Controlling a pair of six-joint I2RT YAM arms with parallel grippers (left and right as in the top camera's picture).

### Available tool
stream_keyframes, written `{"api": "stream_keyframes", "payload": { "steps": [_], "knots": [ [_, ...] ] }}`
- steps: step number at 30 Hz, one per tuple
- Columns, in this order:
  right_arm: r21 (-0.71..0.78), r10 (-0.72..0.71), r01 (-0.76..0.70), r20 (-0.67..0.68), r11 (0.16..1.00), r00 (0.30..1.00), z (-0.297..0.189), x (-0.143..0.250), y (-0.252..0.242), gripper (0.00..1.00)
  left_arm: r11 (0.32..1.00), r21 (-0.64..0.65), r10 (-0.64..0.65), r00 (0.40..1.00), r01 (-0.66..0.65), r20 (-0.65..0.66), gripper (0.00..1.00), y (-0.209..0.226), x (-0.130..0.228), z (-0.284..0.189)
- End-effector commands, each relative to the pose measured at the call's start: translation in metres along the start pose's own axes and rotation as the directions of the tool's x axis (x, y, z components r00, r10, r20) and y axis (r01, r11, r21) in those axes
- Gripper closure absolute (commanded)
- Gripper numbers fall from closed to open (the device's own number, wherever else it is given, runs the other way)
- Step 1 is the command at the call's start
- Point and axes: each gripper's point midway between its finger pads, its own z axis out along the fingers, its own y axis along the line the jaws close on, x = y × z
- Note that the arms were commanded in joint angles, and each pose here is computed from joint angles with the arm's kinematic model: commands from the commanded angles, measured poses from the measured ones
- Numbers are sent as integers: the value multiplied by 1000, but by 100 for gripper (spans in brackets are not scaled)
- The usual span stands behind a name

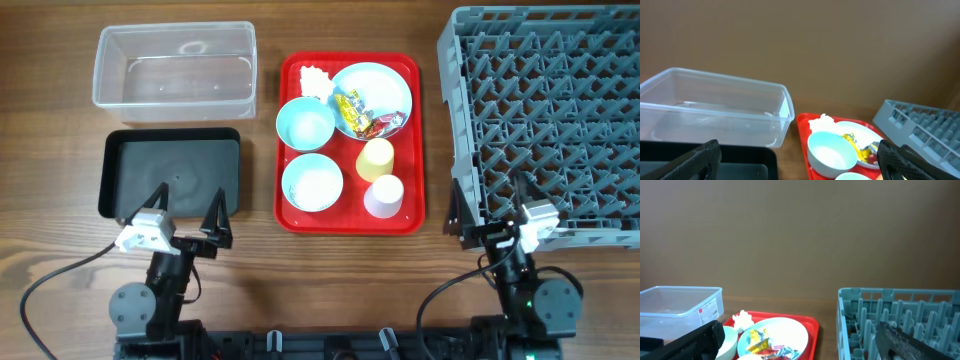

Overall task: Sort waste into correct bins and load items into the dishwasher rack
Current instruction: 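Reach left gripper to the plate and grasp the candy wrappers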

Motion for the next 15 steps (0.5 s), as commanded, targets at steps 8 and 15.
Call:
{"api": "stream_keyframes", "payload": {
  "steps": [8, 15],
  "knots": [
    [-136, -5, -49, -376, 989, 926, 71, -71, 21, 0, 997, -57, -56, 980, 45, -193, 0, -9, -59, 30],
    [-233, -19, -133, -553, 963, 833, 105, -80, 36, 0, 994, -96, -89, 888, 51, -451, 0, -10, -84, 79]
  ]
}}
